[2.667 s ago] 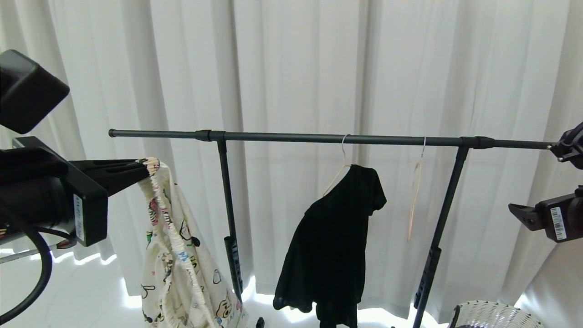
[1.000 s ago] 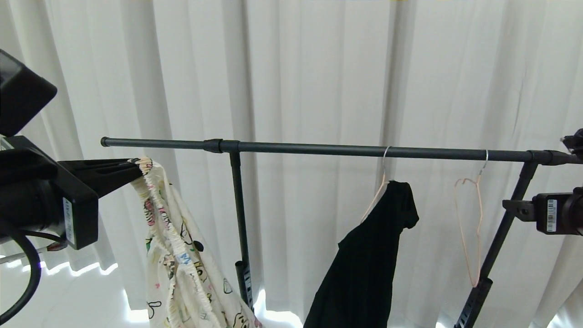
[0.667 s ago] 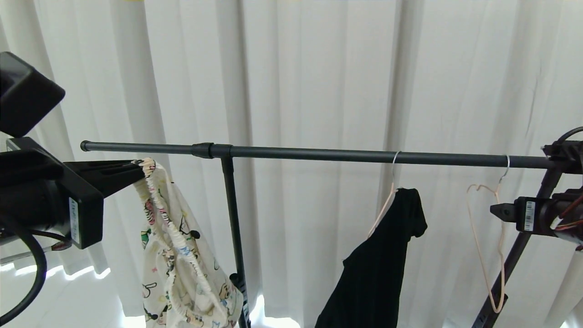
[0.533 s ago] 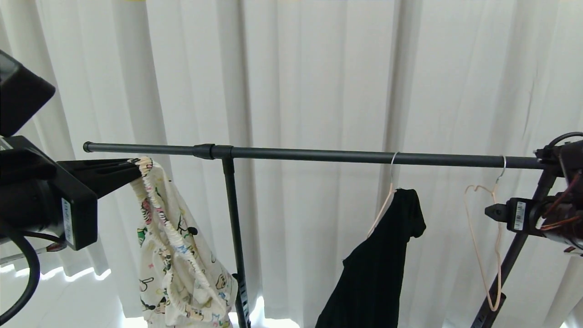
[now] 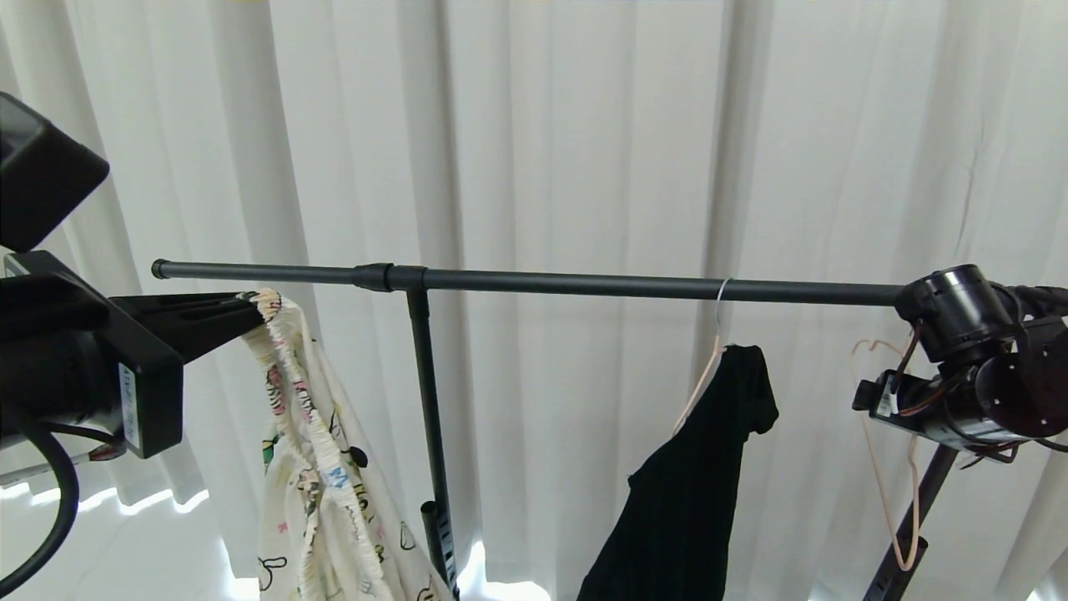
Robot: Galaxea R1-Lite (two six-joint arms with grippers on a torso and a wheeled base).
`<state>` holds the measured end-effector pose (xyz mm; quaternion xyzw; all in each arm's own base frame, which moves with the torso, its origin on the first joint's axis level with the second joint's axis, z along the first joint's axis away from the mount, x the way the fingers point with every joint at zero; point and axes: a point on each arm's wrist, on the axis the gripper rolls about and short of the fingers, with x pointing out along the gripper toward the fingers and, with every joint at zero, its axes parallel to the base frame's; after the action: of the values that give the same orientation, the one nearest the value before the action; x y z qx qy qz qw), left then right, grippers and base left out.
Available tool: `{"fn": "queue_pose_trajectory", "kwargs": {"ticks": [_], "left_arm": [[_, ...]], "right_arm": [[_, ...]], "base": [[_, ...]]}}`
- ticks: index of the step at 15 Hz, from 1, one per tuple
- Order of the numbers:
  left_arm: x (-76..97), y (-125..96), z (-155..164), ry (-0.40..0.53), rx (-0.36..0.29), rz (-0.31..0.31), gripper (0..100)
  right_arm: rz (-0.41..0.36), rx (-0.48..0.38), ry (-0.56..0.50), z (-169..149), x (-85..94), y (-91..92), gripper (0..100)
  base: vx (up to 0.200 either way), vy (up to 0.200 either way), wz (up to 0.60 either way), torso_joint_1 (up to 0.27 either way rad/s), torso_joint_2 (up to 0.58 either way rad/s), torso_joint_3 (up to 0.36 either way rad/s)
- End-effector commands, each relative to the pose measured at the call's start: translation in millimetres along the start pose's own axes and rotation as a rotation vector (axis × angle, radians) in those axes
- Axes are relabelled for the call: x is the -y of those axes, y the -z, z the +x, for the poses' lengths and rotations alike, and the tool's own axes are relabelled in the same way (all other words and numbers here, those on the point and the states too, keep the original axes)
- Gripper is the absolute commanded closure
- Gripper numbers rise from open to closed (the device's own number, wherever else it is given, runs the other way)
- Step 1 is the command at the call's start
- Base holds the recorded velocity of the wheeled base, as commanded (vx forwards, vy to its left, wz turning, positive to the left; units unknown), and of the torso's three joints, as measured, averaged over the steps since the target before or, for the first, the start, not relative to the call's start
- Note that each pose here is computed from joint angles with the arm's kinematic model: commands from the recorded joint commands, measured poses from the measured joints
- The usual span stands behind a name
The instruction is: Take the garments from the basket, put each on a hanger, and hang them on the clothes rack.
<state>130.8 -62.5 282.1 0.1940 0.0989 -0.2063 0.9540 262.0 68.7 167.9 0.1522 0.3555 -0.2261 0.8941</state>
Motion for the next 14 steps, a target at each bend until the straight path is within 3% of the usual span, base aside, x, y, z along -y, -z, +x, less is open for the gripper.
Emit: {"fn": "queue_pose_trajectory", "kwargs": {"ticks": [1,11,12,14], "left_arm": [[-0.1,0.3,-1.0,-0.002,0.001,-0.001,100],[1.1,4.3,-3.4,-0.001,-0.002,-0.001,100],[1.0,4.2,-3.8,-0.002,-0.001,-0.001,100],[0.8,3.8,-4.0,-0.002,0.001,-0.001,100]], "right_arm": [[-0.02,-0.033,0.029,14.1,-4.9,6.0,0],[-0.045,-0.047,0.035,16.5,-5.9,11.1,0],[-0.043,-0.045,0.034,15.6,-5.7,10.7,100],[-0.044,-0.043,0.034,15.2,-5.6,10.4,100]], "base": [[0.0,0.0,0.0,0.0,0.0,0.0],[0.0,0.0,0.0,0.0,0.0,0.0],[0.0,0.0,0.0,0.0,0.0,0.0],[0.0,0.0,0.0,0.0,0.0,0.0]]}}
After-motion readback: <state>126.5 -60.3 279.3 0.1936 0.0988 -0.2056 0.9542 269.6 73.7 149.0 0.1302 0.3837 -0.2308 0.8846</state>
